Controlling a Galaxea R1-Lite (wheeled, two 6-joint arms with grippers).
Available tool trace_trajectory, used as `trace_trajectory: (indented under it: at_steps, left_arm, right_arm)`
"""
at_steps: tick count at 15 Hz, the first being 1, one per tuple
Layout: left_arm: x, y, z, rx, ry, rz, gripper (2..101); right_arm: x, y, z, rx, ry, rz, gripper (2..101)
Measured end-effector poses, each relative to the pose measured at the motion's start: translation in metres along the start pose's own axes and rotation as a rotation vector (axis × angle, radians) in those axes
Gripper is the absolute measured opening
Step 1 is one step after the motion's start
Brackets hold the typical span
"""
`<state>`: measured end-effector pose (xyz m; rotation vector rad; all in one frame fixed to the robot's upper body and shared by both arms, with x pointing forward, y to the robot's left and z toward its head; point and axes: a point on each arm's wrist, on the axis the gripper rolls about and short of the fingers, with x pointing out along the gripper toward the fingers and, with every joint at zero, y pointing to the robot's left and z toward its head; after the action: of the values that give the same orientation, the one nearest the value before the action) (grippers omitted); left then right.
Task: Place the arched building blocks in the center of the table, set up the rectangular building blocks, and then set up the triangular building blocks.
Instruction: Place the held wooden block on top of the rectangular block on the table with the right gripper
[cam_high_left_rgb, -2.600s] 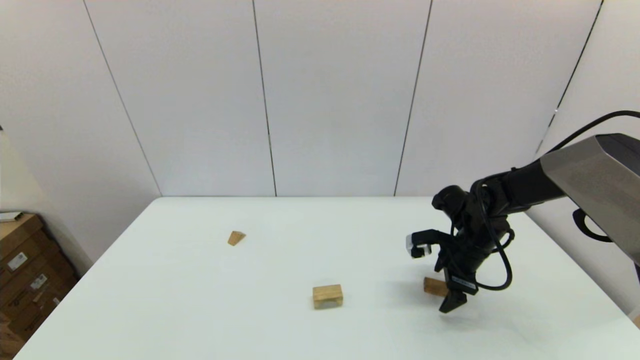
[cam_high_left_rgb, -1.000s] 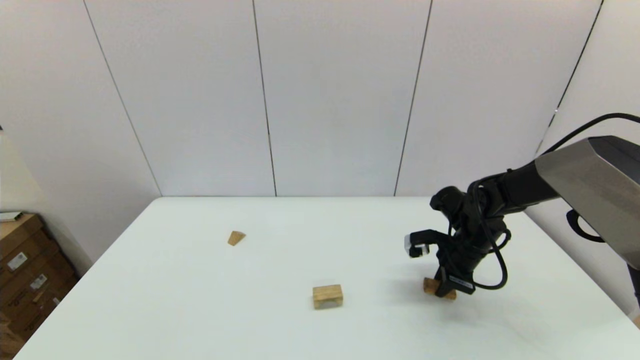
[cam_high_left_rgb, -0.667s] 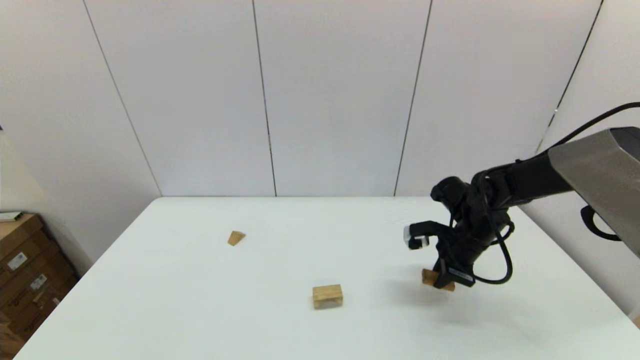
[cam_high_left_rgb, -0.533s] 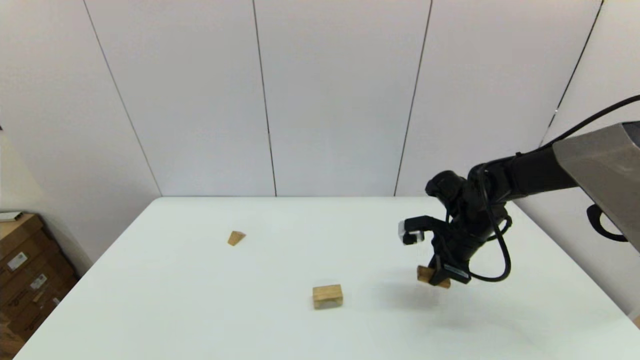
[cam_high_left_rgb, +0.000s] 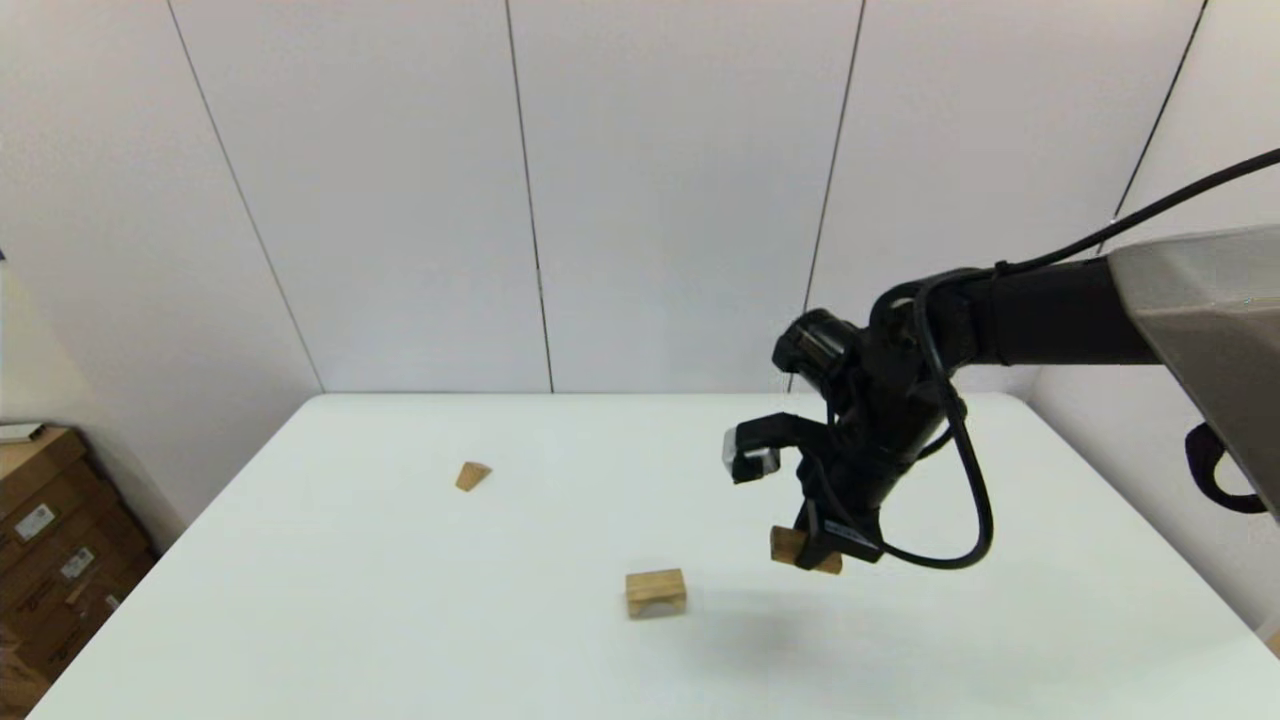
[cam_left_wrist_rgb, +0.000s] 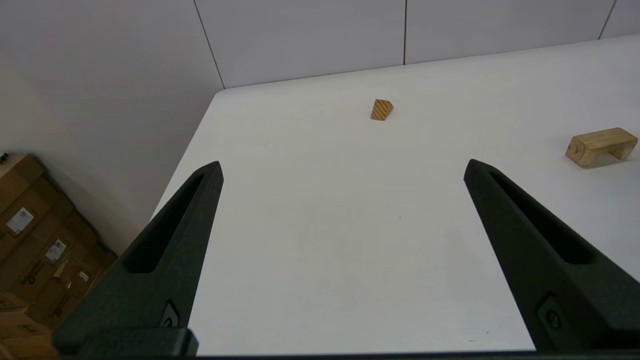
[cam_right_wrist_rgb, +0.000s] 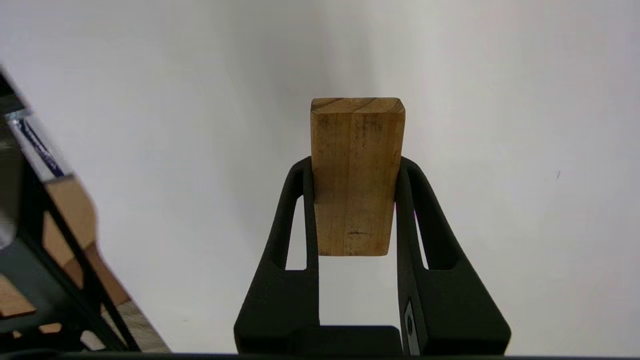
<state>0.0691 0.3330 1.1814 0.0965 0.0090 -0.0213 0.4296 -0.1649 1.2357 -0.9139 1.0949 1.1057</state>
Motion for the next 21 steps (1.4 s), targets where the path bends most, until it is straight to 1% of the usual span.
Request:
trace_trajectory:
  at_steps: [2, 5, 8, 11, 15, 16, 18, 20, 21]
  left_arm:
    - [0.000, 0.000, 0.000, 0.000, 0.000, 0.000, 97.8]
    - [0.000, 0.000, 0.000, 0.000, -0.001, 0.000, 97.8]
    - [0.000, 0.000, 0.000, -0.001, 0.000, 0.000, 97.8]
    - [0.000, 0.000, 0.000, 0.000, 0.000, 0.000, 97.8]
    - [0.000, 0.000, 0.000, 0.000, 0.000, 0.000, 97.8]
    - [0.000, 0.000, 0.000, -0.001, 0.000, 0.000, 97.8]
    - [0.000, 0.000, 0.000, 0.000, 0.000, 0.000, 97.8]
    - [0.000, 0.000, 0.000, 0.000, -0.001, -0.001, 97.8]
    - [0.000, 0.000, 0.000, 0.000, 0.000, 0.000, 97.8]
  right_arm:
    - [-0.001, 0.006, 0.016, -0.042, -0.001, 0.006, 24.2]
    - [-0.004, 0.011, 0.037, -0.089, -0.004, 0.020, 24.2]
    - [0.008, 0.015, 0.057, -0.151, -0.005, 0.030, 24.2]
    - [0.023, 0.016, 0.062, -0.170, 0.006, 0.060, 24.2]
    - [0.031, 0.024, 0.070, -0.201, 0.006, 0.087, 24.2]
    - [0.033, 0.028, 0.073, -0.213, -0.002, 0.098, 24.2]
    - [0.035, 0.035, 0.079, -0.256, -0.026, 0.121, 24.2]
    - [0.037, 0.040, 0.084, -0.282, -0.035, 0.124, 24.2]
    - [0.039, 0.039, 0.086, -0.286, -0.046, 0.113, 24.2]
